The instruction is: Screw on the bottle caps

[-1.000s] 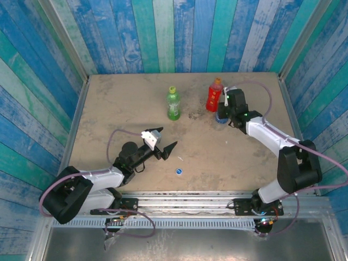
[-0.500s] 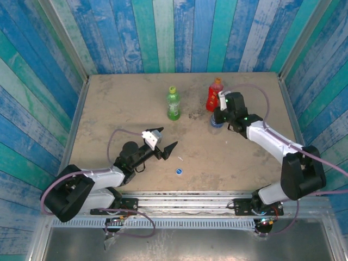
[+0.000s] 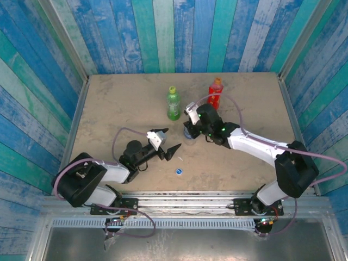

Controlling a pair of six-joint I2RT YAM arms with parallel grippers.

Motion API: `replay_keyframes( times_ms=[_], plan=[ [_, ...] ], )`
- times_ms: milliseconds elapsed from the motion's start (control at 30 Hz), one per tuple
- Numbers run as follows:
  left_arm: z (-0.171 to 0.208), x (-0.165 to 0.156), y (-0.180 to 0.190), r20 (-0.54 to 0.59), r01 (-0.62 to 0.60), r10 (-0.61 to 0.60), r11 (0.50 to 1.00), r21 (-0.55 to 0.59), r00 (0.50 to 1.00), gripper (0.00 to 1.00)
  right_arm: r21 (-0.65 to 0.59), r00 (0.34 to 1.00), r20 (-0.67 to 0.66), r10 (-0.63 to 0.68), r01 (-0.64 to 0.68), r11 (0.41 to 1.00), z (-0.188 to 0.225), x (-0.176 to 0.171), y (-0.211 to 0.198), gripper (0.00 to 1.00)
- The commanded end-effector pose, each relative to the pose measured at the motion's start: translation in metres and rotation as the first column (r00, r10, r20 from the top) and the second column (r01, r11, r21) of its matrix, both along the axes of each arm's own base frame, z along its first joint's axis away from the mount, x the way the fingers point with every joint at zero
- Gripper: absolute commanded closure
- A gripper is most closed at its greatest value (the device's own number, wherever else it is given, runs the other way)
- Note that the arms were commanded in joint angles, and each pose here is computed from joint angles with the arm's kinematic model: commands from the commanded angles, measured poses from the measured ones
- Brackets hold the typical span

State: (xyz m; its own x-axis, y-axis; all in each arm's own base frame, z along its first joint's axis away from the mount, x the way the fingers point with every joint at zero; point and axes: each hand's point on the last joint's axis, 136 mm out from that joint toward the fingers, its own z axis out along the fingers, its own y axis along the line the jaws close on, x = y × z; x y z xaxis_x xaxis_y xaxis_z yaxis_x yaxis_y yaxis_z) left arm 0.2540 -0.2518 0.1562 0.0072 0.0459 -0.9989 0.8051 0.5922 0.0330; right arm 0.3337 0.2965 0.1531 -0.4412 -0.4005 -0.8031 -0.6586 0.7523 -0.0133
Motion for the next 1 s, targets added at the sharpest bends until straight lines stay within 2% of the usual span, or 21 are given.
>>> replay_keyframes(
  times_ms=[0,200,333,667,867,967],
  plan=[
    [0.003,-0.003,-0.009,0.052,0.030,-0.030,0.999,0.012,0.998,0.06,-0.014,0.999,-0.009,0.047,-0.048,0.999,-0.007,-0.006,0.016,0.79],
    [-0.001,-0.005,-0.013,0.050,0.037,-0.038,0.999,0.010,0.998,0.06,-0.009,0.998,-0.011,0.055,-0.055,0.998,-0.009,-0.006,0.020,0.77],
    [-0.004,-0.005,-0.015,0.046,0.047,-0.048,0.999,0.020,0.998,0.06,0.003,0.999,-0.005,0.048,-0.048,0.999,-0.002,-0.005,0.021,0.71],
    [-0.007,-0.002,-0.014,0.036,0.033,-0.034,0.999,0.022,0.999,0.06,0.071,0.999,0.031,0.037,-0.039,0.997,0.026,-0.010,0.018,0.45],
    [-0.010,0.011,-0.023,0.016,0.025,-0.024,1.000,-0.017,1.000,0.06,0.183,0.996,0.084,-0.026,0.010,0.983,0.052,-0.020,0.002,0.29],
    [-0.013,0.021,-0.027,0.020,0.005,-0.005,0.999,-0.033,1.000,0.06,0.216,0.993,0.112,-0.047,0.022,0.976,0.059,-0.030,-0.012,0.24]
  ],
)
